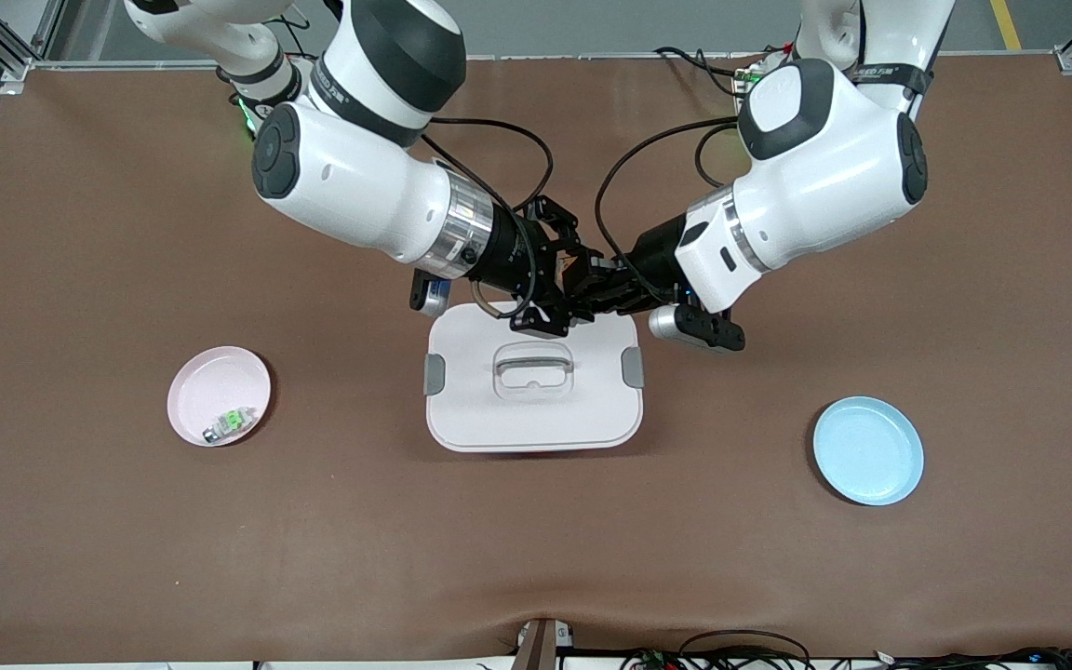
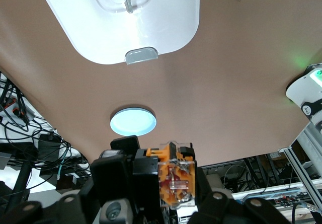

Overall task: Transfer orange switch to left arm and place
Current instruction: 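Grasp the switch with the left gripper above the white box, then open the right gripper while the left gripper pulls the switch away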

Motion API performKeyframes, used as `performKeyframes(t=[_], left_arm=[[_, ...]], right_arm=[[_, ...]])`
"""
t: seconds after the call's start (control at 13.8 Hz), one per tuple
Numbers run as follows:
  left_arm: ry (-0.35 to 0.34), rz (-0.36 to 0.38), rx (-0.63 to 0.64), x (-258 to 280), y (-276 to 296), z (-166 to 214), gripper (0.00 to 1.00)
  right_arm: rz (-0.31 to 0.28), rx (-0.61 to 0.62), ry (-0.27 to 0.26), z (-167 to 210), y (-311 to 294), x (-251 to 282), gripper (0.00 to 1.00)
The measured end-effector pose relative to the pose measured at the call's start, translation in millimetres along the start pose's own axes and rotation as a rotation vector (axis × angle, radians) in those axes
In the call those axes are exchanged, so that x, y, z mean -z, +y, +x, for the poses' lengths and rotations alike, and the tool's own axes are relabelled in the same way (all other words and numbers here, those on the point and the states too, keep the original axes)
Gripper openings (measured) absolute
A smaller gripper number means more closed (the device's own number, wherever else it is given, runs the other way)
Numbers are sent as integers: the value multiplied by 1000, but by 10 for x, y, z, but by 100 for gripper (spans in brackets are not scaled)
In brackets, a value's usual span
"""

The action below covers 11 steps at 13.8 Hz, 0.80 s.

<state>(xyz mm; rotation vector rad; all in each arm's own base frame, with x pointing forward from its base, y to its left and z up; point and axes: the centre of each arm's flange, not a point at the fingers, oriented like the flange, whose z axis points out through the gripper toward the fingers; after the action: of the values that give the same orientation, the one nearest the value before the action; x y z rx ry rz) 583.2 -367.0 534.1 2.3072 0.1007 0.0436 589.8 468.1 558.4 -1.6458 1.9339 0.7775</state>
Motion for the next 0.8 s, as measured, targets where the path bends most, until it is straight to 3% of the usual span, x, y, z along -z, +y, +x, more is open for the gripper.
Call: performKeyframes(t=[0.14, 0.58, 0.8], left_arm=[[2, 0, 3, 14, -12, 14, 39], [-24, 11, 16, 144, -103, 85, 39], [-43, 52, 3, 366, -179, 126, 39]], right_arm=[[8, -4, -1, 21, -31, -15, 99], [14, -3, 1, 65, -82, -62, 100], [12, 104, 16, 147, -172, 17, 100]])
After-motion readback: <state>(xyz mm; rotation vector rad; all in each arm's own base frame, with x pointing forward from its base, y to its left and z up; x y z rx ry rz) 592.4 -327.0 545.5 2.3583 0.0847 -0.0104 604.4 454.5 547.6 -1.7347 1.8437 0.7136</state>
